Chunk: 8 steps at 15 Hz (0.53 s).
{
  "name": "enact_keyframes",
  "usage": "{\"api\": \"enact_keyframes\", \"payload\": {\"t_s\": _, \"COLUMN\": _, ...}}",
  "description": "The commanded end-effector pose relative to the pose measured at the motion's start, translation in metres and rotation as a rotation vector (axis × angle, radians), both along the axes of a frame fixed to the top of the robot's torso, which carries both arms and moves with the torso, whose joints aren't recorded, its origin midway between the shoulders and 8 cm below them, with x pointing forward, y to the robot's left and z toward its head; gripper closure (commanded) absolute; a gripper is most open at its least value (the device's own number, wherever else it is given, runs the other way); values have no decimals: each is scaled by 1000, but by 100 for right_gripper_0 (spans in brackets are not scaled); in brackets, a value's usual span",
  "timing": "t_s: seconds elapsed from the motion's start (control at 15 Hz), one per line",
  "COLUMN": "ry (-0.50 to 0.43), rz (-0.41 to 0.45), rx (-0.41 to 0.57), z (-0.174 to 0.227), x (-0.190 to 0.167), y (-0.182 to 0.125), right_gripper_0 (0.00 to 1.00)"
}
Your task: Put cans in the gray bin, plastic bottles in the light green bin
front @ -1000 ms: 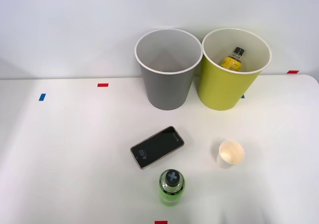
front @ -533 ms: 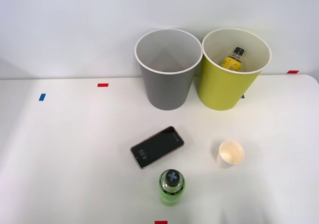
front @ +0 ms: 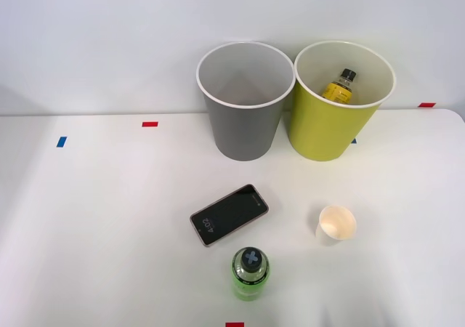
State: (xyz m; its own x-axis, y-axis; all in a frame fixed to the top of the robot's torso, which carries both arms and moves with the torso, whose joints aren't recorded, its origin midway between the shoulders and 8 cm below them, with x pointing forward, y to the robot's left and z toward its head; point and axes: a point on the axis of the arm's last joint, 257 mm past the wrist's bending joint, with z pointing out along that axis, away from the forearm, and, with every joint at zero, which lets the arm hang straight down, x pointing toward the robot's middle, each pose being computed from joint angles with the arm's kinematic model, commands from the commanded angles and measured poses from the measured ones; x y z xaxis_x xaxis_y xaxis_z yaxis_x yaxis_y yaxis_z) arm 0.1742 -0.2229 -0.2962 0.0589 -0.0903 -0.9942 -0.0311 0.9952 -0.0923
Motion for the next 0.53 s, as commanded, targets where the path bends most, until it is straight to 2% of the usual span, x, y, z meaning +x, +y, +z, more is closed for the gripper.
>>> {"api": "enact_keyframes", "payload": {"t_s": 0.07, "ry": 0, "rz": 0, "rx": 0, "z": 0, "x": 0, "y": 0, "right_gripper_0": 0}}
{"api": "enact_keyframes", "payload": {"t_s": 0.53, "ry": 0, "rz": 0, "rx": 0, "z": 0, "x": 0, "y": 0, "right_gripper_0": 0}}
